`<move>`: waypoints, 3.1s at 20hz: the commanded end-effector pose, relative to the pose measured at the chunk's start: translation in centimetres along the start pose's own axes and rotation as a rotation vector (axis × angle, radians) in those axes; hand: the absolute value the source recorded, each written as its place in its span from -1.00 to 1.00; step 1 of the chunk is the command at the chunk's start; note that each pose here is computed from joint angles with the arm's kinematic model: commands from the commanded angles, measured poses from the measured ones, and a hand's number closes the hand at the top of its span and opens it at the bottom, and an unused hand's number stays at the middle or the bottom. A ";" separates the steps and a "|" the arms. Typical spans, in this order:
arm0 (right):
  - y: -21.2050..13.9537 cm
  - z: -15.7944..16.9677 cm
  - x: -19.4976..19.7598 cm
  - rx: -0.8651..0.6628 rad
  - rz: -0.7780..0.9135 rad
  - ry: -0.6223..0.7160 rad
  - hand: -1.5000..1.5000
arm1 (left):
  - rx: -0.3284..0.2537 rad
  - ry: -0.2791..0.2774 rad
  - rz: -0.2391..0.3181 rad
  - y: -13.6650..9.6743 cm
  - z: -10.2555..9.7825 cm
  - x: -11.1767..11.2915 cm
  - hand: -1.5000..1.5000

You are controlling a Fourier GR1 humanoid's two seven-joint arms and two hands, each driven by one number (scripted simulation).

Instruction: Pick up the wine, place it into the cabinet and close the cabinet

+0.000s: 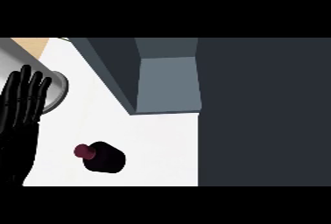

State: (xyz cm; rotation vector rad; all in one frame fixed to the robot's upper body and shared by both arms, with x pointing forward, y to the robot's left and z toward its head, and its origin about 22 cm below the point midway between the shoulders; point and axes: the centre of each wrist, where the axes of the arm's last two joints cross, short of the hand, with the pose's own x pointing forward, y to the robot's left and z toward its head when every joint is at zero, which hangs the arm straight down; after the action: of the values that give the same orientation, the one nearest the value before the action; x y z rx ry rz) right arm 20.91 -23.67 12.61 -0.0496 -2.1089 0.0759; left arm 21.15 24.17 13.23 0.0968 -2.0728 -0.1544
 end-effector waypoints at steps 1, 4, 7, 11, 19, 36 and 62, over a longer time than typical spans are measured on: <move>-0.9 0.5 -0.6 -0.007 -0.002 -0.007 -1.00 | -0.088 0.016 0.042 -1.9 -1.3 -1.3 -1.00; -2.1 2.9 0.4 0.009 0.002 0.023 -1.00 | -0.216 0.026 0.114 -4.4 -2.8 1.0 -1.00; 2.3 2.9 0.5 0.308 -0.167 0.065 -1.00 | -0.309 0.217 0.329 -8.6 -1.4 -1.2 -1.00; 0.7 4.5 4.1 0.353 -0.183 0.103 -1.00 | -0.305 0.289 0.371 -10.2 -0.7 1.6 -1.00; 0.9 5.8 9.7 0.356 -0.201 0.116 -1.00 | -0.313 0.293 0.371 -13.3 0.2 8.3 -1.00; 1.1 7.0 12.6 0.352 -0.193 0.132 -1.00 | -0.283 0.326 0.378 -14.0 3.2 14.1 -1.00; 1.5 7.4 13.8 0.355 -0.207 0.130 -1.00 | -0.091 0.307 0.181 -7.5 1.1 13.5 -1.00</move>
State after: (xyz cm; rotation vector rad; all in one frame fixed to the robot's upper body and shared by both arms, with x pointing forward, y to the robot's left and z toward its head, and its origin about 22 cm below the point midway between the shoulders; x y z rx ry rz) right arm 11.83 -21.13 16.68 0.2897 -1.8539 0.3177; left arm 15.53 12.52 22.24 -0.0911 -1.7264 -0.1056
